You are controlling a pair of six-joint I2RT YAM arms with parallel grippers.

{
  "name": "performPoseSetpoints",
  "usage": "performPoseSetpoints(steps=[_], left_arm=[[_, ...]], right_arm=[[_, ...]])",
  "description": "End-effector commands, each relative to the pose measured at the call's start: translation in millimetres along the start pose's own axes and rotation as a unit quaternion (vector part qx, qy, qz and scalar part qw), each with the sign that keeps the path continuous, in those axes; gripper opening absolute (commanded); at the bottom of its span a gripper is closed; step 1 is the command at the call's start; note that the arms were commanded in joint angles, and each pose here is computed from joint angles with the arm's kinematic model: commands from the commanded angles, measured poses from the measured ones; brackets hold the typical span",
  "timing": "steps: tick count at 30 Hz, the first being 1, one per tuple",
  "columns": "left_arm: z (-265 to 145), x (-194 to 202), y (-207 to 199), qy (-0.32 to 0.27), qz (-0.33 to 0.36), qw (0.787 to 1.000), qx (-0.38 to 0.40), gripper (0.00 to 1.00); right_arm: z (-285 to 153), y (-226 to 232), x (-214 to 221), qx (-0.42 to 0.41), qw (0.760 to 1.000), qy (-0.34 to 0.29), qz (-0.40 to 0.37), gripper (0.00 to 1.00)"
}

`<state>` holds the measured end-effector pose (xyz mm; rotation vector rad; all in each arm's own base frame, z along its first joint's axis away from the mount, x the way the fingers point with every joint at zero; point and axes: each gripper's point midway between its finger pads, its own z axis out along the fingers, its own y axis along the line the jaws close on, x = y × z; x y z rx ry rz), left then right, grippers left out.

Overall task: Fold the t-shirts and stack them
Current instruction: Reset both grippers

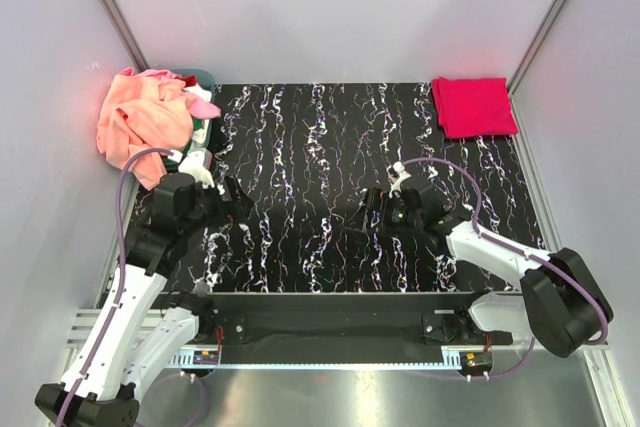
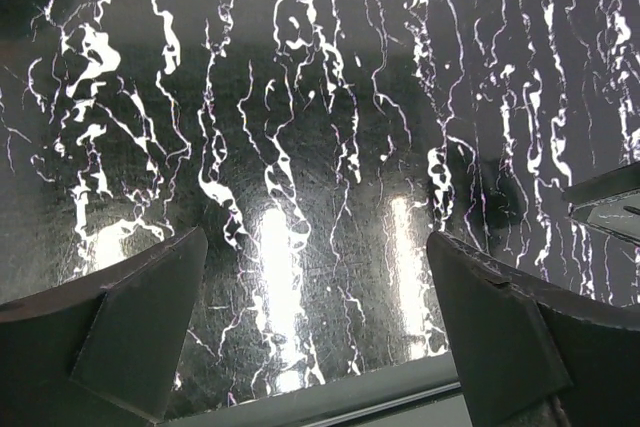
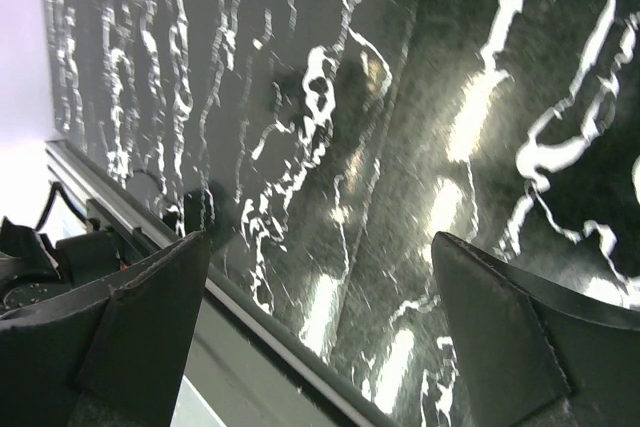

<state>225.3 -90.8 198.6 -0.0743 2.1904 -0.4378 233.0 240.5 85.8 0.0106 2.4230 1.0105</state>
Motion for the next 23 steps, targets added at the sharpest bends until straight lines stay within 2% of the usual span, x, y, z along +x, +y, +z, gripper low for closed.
performPoseSetpoints(steps=[1,8,16,23], left_arm=[[0,-15,-5,-0.032,0.001,0.999,0.011,0.99],[0,-24,2,-0.054,-0.009,0.998,-0.011,0.99],[-7,-34,-3,-0.087,-0.005,0.996,0.005,0.99],[-4,-26,6,-0.051,-0.004,0.998,-0.026,0.99]], right_arm=[[1,21,-26,-0.049,0.996,-0.064,-0.021,1.0],[-2,19,-16,-0.071,0.995,-0.072,-0.023,1.0],[2,19,-13,-0.071,0.995,-0.06,-0.019,1.0],[10,10,-15,-0.043,0.998,-0.052,0.0,1.0]])
